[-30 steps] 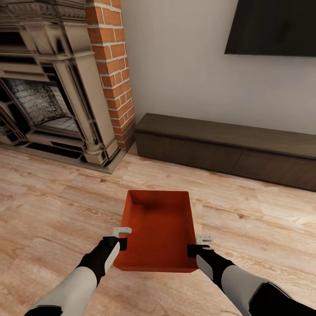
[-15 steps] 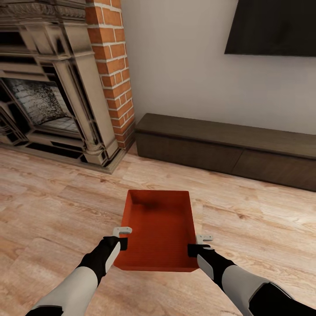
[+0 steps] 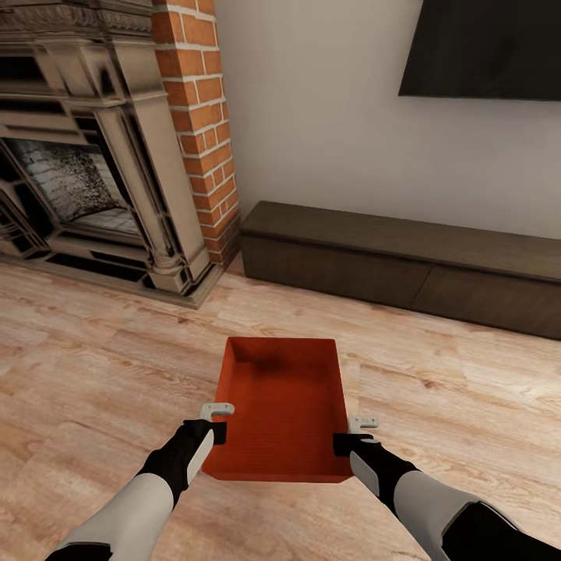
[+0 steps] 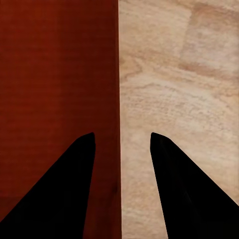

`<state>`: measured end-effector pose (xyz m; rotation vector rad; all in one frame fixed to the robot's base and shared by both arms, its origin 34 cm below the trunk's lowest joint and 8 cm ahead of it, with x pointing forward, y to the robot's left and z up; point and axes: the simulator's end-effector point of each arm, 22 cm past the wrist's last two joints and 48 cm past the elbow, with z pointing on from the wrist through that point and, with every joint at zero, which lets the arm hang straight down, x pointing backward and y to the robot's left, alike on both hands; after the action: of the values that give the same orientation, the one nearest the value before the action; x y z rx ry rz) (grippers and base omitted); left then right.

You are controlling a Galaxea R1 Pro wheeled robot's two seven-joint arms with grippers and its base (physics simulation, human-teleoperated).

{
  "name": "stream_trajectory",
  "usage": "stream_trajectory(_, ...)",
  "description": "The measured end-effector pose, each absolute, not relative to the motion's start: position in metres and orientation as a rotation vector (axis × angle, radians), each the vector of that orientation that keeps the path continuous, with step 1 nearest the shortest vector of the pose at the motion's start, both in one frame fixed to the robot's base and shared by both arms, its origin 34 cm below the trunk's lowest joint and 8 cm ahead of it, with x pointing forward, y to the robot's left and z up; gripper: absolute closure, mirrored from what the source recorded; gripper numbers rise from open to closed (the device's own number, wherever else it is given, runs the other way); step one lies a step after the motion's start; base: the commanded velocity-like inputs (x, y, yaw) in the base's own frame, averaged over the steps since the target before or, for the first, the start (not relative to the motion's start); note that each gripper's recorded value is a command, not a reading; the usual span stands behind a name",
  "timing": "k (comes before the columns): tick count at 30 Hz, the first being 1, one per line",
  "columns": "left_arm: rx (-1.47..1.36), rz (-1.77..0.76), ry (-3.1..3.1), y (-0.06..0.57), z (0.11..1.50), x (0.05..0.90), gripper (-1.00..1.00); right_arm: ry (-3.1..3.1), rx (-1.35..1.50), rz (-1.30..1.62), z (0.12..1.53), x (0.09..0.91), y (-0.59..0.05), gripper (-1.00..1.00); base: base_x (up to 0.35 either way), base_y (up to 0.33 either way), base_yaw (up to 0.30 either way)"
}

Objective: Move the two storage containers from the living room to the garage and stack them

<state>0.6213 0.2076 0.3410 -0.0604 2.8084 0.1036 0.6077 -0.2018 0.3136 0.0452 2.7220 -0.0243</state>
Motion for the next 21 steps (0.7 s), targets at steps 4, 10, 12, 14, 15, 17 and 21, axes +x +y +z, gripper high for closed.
stream_trajectory(4,-0.064,0.102,2.809,0.209,0.341,0.621,1.00,2.721,0.038,-0.026,0.314,0.608,-0.201,1.00,0.000,0.000,0.000)
stream_trajectory(10,-0.063,0.102,2.807,0.208,0.341,0.621,1.00,2.720,0.038,-0.026,0.314,0.608,-0.201,1.00,0.000,0.000,0.000)
stream_trajectory(12,-0.063,0.102,2.807,0.208,0.341,0.621,1.00,2.720,0.038,-0.026,0.314,0.608,-0.201,1.00,0.000,0.000,0.000)
stream_trajectory(14,-0.063,0.102,2.807,0.208,0.341,0.621,1.00,2.719,0.039,-0.026,0.314,0.609,-0.201,1.00,0.000,0.000,0.000)
stream_trajectory(15,-0.063,0.102,2.807,0.208,0.341,0.621,1.00,2.720,0.038,-0.027,0.314,0.609,-0.201,1.00,0.000,0.000,0.000)
stream_trajectory(17,-0.064,0.102,2.807,0.208,0.343,0.622,1.00,2.719,0.038,-0.027,0.316,0.609,-0.201,1.00,0.000,0.000,0.000)
stream_trajectory(21,-0.062,0.102,2.808,0.209,0.351,0.623,1.00,2.720,0.040,-0.027,0.324,0.610,-0.201,1.00,0.000,0.000,0.000)
